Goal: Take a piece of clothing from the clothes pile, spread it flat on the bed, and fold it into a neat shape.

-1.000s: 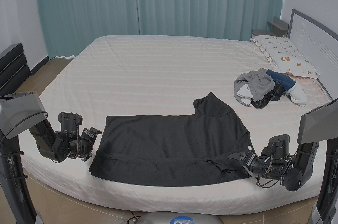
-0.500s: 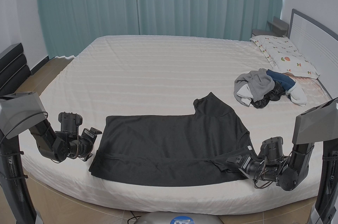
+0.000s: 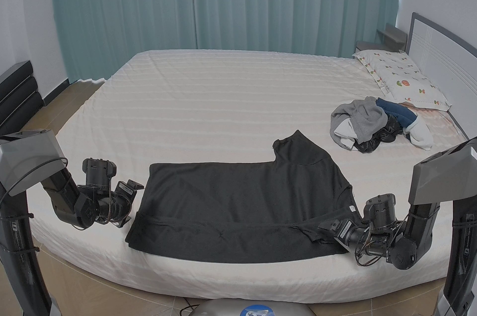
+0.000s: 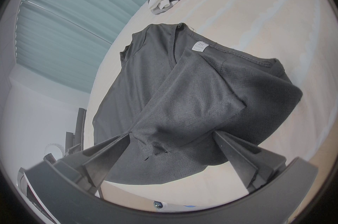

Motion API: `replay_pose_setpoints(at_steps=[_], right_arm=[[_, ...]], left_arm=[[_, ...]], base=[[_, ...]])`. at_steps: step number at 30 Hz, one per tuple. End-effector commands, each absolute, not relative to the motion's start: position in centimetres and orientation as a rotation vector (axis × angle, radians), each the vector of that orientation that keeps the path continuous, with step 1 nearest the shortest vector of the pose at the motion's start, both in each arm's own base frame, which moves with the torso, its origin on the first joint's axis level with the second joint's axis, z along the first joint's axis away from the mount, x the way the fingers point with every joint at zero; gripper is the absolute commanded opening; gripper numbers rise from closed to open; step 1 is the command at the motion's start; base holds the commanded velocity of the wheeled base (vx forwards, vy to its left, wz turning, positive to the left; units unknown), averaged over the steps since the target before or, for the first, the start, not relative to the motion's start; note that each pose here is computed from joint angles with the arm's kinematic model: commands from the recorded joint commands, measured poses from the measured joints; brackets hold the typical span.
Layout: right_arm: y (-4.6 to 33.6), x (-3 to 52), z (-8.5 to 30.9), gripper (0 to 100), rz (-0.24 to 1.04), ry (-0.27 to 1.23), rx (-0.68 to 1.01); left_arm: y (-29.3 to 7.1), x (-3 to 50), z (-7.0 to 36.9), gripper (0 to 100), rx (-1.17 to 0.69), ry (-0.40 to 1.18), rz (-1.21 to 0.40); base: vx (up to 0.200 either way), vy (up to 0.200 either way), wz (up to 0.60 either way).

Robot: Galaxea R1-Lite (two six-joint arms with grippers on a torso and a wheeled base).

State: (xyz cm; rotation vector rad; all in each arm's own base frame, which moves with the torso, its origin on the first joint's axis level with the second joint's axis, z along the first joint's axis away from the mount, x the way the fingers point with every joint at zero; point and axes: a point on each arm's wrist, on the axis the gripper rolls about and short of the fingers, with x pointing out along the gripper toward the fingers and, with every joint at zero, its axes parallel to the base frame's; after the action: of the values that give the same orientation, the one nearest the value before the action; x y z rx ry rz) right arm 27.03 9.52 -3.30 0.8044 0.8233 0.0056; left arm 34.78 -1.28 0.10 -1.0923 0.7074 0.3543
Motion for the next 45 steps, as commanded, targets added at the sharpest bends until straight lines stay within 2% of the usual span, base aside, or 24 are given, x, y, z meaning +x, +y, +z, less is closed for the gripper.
replay_pose_setpoints(at_steps=[1, 8, 9, 21, 29, 45], right_arm=[[9.8, 26.9, -3.5, 100, 0.010, 0.831, 0.797], [9.9, 27.6, -3.8, 100, -0.033, 0.828, 0.782], [9.9, 27.6, -3.8, 0, -0.033, 0.828, 0.782], [10.3, 27.3, -3.5, 0, -0.043, 0.809, 0.765], [10.2, 26.6, -1.8, 0, -0.022, 0.786, 0.766], [10.2, 25.2, -1.7, 0, -0.015, 0.848, 0.689]], left_arm=[[-1.3, 34.8, 0.1, 100, -1.093, 0.708, 0.354], [-1.3, 34.8, 0.1, 100, -1.093, 0.706, 0.353], [-1.3, 34.8, 0.1, 100, -1.093, 0.706, 0.353], [-1.3, 34.8, 0.2, 100, -1.095, 0.703, 0.352], [-1.3, 34.8, 0.1, 100, -1.093, 0.705, 0.352], [-1.3, 34.8, 0.2, 100, -1.096, 0.703, 0.353]], base=[[0.000, 0.000, 0.00], [0.000, 0.000, 0.00], [0.000, 0.000, 0.00], [0.000, 0.000, 0.00], [0.000, 0.000, 0.00], [0.000, 0.000, 0.00]])
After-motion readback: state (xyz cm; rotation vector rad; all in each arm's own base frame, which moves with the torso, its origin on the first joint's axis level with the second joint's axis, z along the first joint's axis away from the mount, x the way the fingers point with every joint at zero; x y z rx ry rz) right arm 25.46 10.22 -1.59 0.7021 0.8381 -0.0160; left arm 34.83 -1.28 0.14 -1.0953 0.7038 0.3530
